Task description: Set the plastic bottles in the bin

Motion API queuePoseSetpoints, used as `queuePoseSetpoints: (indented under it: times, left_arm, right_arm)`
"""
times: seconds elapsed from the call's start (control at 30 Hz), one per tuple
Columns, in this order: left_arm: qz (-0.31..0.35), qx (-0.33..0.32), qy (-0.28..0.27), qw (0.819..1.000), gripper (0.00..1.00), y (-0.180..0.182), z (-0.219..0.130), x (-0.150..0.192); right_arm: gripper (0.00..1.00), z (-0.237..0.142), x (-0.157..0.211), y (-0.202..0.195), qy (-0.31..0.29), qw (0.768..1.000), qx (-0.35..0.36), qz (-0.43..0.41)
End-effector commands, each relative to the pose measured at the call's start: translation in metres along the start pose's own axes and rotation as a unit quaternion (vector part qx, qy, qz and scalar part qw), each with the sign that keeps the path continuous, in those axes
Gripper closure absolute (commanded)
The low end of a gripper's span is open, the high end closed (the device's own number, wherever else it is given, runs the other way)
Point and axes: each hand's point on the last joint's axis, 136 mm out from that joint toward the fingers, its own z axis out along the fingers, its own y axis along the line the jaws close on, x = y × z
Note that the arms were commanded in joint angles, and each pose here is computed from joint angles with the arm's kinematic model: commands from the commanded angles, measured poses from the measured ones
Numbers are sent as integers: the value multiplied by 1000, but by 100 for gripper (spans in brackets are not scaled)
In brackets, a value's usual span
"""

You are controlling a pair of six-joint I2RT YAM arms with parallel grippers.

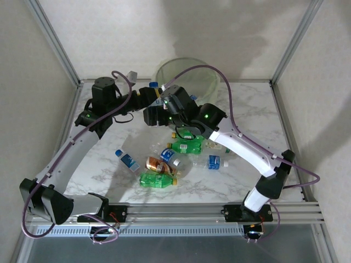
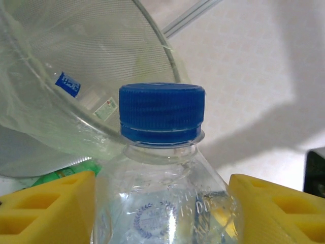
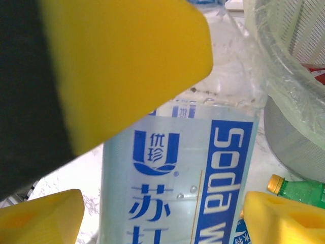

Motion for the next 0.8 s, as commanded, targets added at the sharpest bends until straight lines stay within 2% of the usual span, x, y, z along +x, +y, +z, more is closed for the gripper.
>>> queuePoseSetpoints:
  times: [0.0,0.13,0.3,0.4,0.47,0.7,0.77]
  left_arm:
    - [25,45,-2,999,35,-27,-7,0]
    - [31,51,4,998,35,-32,-7,4]
    - [34,52,8,998,35,-34,-5,7]
    - [32,50,7,998,34,-33,-3,8]
    - [24,48,4,999,27,-32,0,7]
    - [18,60,-16,998,1,-46,4,1]
    - [18,59,-28,998,1,-51,2,-5]
  right_arm:
    - [22,-6,-4,-1,-13,1000,1,0]
    - [30,-7,-6,-2,-18,1000,5,3]
    - [45,-10,-8,-5,-25,1000,10,10]
    - [48,-12,-8,-5,-27,1000,10,12]
    - [51,-13,-8,-5,-28,999,10,14]
    - [53,-19,-11,-7,-41,999,9,19]
    - [53,-22,-13,-10,-47,999,16,19]
